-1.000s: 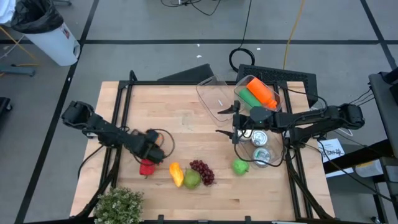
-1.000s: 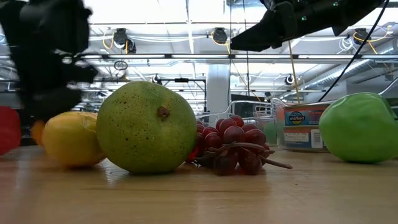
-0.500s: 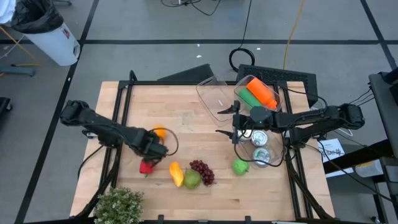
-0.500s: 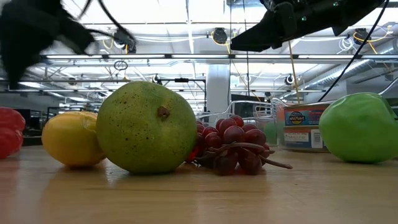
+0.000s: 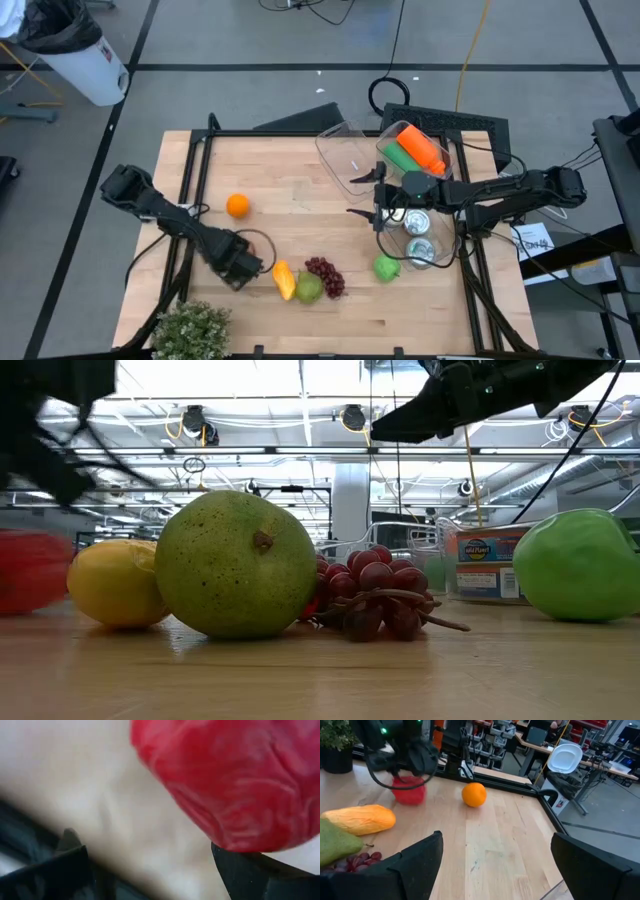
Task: Pick & Place Food Item
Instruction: Move the produce to the center of the table
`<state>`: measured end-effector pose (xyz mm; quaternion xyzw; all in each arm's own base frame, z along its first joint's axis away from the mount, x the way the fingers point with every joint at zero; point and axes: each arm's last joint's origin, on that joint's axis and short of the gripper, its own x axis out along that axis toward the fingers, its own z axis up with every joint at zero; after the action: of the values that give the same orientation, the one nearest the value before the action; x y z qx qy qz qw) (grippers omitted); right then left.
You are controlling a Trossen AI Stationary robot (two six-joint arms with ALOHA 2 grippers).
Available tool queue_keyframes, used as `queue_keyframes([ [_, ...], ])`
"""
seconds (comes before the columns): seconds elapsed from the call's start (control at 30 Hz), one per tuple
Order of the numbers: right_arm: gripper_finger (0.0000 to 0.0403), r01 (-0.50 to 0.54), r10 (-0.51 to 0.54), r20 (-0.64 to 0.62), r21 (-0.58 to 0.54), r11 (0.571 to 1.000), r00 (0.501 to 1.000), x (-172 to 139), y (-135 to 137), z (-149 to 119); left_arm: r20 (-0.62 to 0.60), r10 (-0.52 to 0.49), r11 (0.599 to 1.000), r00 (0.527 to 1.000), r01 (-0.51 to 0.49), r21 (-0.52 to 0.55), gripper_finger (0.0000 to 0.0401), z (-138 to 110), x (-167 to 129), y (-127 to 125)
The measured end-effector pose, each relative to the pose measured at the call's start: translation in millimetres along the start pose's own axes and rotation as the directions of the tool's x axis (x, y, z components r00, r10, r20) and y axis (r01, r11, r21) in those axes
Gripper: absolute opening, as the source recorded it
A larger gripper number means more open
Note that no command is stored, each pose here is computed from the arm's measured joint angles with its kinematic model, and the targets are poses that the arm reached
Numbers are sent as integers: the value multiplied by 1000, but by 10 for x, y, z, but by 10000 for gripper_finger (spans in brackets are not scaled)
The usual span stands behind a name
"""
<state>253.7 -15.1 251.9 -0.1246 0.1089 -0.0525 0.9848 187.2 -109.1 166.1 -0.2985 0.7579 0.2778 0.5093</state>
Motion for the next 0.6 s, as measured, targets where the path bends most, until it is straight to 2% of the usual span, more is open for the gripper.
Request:
queue_keyframes([
  [0.07,350,2,-2,10,1,1000,1000,0,-2,10,179,1,1000,984,-5,20,250,119,-19,-9],
  [0.17,350,5,-5,18,-2,1000,1000,0,-4,17,414,-39,997,909,8,76,250,280,-139,-53],
  [0.27,350,5,-5,20,-5,1000,1000,0,-5,19,556,-84,991,827,14,129,250,362,-347,-78],
  [0.33,350,5,-5,20,-5,1000,1000,0,-5,19,607,-54,994,793,-18,112,250,365,-497,-21],
  [0.4,350,5,-5,18,-5,1000,1000,0,-5,17,633,26,997,774,-65,39,250,345,-633,98],
  [0.47,350,3,-3,13,-6,1000,1000,0,-4,12,633,169,985,755,-143,-92,250,314,-722,265],
  [0.57,350,2,-2,6,-7,1000,1000,0,-2,6,590,400,915,701,-263,-308,250,277,-778,525],
  [0.6,350,2,-2,7,-7,1000,1000,0,-3,6,574,449,890,685,-282,-359,250,285,-773,585],
])
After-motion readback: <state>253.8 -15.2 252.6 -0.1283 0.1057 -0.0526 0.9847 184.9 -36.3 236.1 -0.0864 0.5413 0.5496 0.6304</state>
